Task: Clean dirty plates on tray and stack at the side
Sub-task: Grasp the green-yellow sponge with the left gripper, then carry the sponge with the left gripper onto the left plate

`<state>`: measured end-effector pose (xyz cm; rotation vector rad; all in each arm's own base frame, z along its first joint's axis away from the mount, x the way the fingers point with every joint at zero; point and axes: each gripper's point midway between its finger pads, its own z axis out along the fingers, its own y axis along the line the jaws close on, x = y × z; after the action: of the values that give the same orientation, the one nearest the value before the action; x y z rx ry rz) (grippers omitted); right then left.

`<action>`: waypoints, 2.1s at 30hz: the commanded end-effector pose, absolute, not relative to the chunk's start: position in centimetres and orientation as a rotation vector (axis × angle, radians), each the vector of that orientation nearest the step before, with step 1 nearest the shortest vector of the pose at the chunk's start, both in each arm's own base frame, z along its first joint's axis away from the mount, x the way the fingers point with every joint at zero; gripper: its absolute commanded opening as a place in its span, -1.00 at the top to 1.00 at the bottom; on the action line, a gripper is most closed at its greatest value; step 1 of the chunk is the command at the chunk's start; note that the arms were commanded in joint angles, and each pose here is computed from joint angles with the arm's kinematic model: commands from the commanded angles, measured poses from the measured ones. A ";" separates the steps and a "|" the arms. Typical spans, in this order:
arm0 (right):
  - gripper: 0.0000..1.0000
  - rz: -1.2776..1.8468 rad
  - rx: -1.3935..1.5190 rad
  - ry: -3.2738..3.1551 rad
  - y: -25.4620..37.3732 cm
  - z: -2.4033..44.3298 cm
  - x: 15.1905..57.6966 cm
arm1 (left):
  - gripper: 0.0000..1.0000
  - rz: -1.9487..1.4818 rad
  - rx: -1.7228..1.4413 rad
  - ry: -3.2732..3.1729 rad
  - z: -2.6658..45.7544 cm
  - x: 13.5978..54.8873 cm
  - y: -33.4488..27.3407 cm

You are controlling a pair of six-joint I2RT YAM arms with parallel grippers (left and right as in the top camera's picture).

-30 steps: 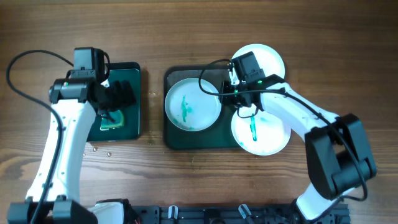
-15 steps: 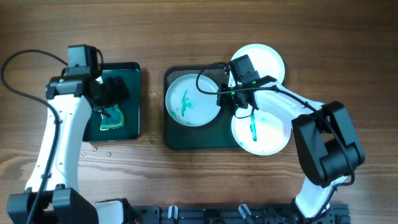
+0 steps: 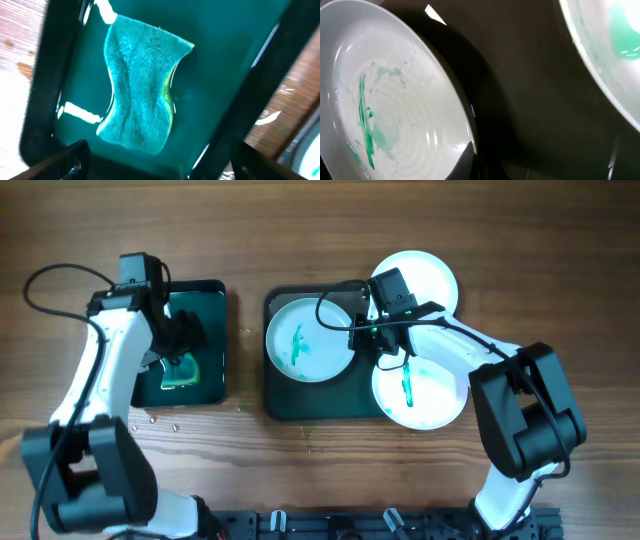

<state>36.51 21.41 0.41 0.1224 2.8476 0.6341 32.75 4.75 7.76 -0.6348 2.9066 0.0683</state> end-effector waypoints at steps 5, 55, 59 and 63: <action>0.91 0.634 0.142 2.869 21.6 -0.3 36.5 | -0.49 0.068 -0.698 2.940 4.4 33.6 7.4; 0.91 0.762 0.137 2.908 22.6 0.1 35.4 | 0.92 -0.430 -0.319 2.843 7.5 38.7 -15.1; 0.91 0.761 0.138 2.909 22.6 0.1 35.4 | 0.92 -0.400 -0.280 2.921 4.6 37.9 -16.5; 0.91 0.760 0.138 2.911 22.6 0.1 35.3 | 0.92 -0.345 -0.318 3.013 1.0 36.8 -16.6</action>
<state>35.36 22.32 0.35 0.1152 2.8947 0.7308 36.94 -16.77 2.91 -0.2504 2.9747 -0.3926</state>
